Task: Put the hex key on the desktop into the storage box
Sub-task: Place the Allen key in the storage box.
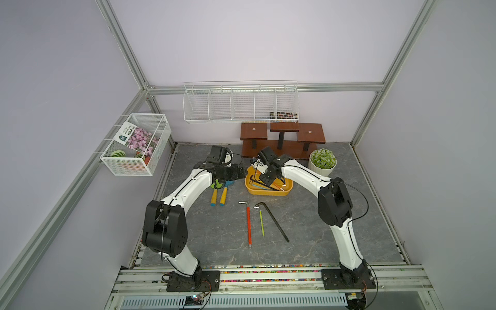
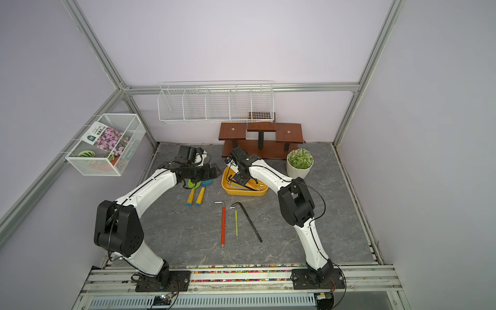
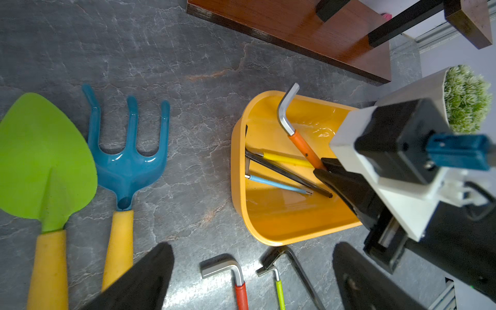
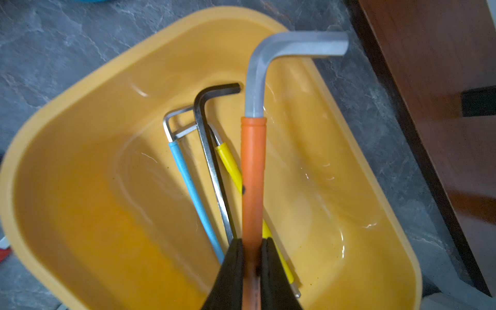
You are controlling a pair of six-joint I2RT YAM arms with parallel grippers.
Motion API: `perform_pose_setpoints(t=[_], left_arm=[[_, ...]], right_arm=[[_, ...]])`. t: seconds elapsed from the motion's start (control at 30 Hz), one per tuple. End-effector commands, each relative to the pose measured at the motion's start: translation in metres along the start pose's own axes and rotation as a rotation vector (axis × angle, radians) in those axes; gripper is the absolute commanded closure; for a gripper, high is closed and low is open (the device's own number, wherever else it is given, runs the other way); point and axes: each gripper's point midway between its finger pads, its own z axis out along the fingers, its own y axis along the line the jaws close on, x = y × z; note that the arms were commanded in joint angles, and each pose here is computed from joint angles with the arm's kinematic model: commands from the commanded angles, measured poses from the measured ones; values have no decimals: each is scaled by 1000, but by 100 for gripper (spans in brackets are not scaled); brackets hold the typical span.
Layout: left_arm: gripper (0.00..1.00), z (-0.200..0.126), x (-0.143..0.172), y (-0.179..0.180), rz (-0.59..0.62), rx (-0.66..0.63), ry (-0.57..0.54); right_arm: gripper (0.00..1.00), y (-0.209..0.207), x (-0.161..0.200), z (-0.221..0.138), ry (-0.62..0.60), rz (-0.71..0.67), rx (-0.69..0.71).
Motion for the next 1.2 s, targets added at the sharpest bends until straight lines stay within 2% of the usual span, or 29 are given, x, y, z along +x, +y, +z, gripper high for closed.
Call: perform_pose_setpoints(t=[0.0,0.23,0.5,0.6,0.87,1.07,1.17], left_arm=[[3,-1,-3,-1,-7,-11,-5],[3,1,-3,2,-8,-21,-3],[3,2,-2,4,-6,-32,-4],[3,1,-3,4,-4,-30,-9],[3,-21,-11,-19,45,75,-98],[2,-41,-16,-32,83,126,-169],[2,-47,-16,-38,99,153,-189]], right_arm=[[97,4,3,5,-2,19,-19],[94,9,7,6,2,33,-40],[72,9,12,7,16,66,-40],[67,8,10,1,-1,75,-31],[64,-4,2,-44,-79,152,13],[65,-13,23,-86,-106,263,77],[65,-5,36,-102,-141,316,51]])
